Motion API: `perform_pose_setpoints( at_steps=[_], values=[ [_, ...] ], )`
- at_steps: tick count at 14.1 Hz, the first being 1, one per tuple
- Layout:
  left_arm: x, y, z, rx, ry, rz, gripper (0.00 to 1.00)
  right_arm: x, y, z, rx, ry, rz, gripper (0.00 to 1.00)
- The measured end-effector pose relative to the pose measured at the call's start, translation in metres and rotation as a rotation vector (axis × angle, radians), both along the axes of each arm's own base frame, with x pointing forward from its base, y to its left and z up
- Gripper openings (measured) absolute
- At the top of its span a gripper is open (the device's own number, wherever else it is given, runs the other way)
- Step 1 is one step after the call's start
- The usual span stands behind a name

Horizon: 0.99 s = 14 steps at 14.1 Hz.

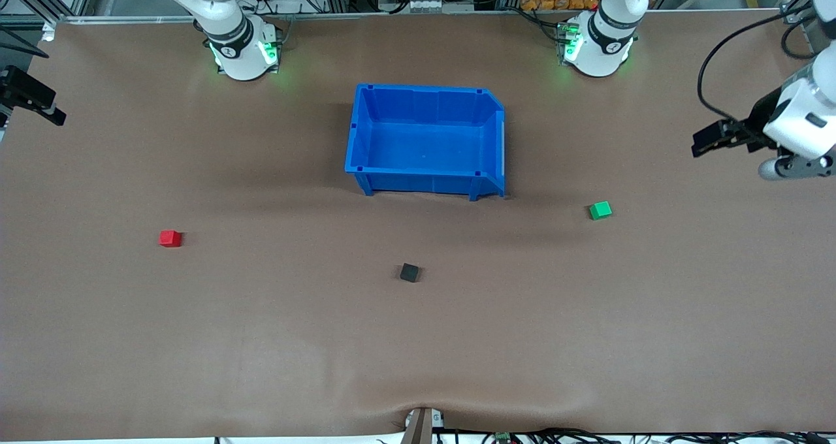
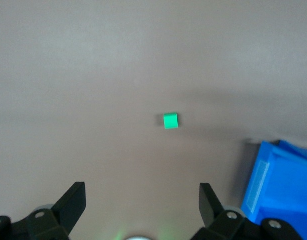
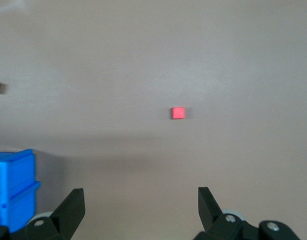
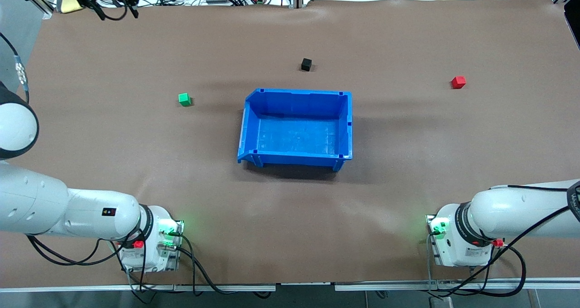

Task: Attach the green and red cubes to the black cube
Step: 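Move the left gripper toward the green cube while the right gripper reaches the red cube, then grasp the green cube with the left gripper while the right gripper grasps the red cube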

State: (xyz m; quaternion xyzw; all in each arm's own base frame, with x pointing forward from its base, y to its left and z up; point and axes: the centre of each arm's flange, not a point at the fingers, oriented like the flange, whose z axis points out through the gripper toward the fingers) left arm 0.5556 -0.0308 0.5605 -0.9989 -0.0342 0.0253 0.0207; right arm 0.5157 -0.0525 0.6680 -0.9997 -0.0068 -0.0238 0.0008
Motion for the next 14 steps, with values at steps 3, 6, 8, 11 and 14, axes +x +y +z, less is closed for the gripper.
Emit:
perform_pose_setpoints(
  at_steps=[3,6,8,11,14],
  values=[
    [0.006,0.002,-0.052,-0.004,-0.036,-0.001,1.0,0.019,0.018,-0.013,-0.033,0.036,0.033,1.0],
    [0.002,0.001,-0.096,-0.006,-0.052,-0.006,1.0,0.039,0.001,-0.066,-0.043,0.18,0.005,1.0],
    [-0.002,0.001,-0.117,-0.007,-0.054,-0.003,1.0,0.063,-0.028,-0.11,-0.068,0.252,-0.009,1.0],
    [-0.002,0.0,-0.142,-0.004,-0.03,0.058,1.0,0.075,-0.068,-0.135,-0.073,0.287,0.015,1.0],
    [0.001,-0.004,-0.175,-0.005,-0.03,0.076,1.0,0.075,-0.105,-0.18,-0.033,0.356,-0.028,1.0]
  ],
)
